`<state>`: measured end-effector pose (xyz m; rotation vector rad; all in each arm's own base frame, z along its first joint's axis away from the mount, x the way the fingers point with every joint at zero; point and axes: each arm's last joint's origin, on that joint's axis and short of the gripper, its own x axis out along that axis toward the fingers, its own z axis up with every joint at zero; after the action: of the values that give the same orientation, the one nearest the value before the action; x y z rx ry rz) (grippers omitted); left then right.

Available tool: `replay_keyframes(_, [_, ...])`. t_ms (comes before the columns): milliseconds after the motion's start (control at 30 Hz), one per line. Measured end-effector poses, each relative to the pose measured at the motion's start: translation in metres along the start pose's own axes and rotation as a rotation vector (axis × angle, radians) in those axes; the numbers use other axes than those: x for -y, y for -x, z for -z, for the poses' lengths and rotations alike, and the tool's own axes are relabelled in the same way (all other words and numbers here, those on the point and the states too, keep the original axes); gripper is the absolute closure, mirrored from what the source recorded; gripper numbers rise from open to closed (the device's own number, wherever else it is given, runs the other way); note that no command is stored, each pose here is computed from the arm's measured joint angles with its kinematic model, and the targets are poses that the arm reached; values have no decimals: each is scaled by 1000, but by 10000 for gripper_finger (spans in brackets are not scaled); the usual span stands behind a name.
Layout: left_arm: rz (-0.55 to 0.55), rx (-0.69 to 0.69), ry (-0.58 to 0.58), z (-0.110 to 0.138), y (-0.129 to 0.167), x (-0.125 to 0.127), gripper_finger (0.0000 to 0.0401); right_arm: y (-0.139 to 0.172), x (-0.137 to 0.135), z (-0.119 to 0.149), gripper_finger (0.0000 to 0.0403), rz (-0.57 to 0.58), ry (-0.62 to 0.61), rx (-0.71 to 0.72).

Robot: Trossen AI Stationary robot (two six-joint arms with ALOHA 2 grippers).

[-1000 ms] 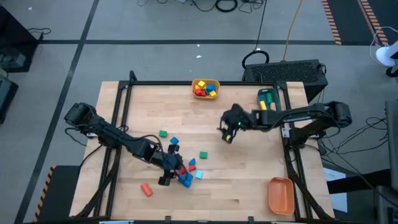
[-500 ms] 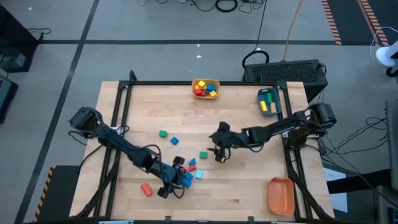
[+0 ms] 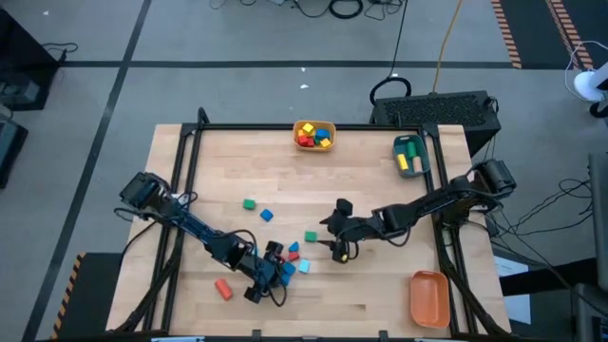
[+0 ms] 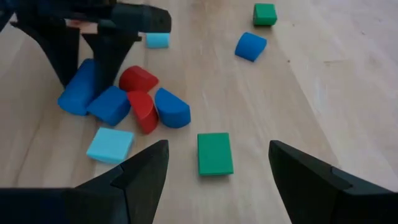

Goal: Sort blocks by size
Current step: Put the blue cylindrical block into the blue bin

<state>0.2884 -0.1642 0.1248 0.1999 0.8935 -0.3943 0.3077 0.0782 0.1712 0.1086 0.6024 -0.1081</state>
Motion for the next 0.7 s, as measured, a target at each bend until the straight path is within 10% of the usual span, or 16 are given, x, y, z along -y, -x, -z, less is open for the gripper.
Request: replay_keyframes(700, [-53,-8,159,2,-5,-12,262,8,-24,2,140,-6,58,70])
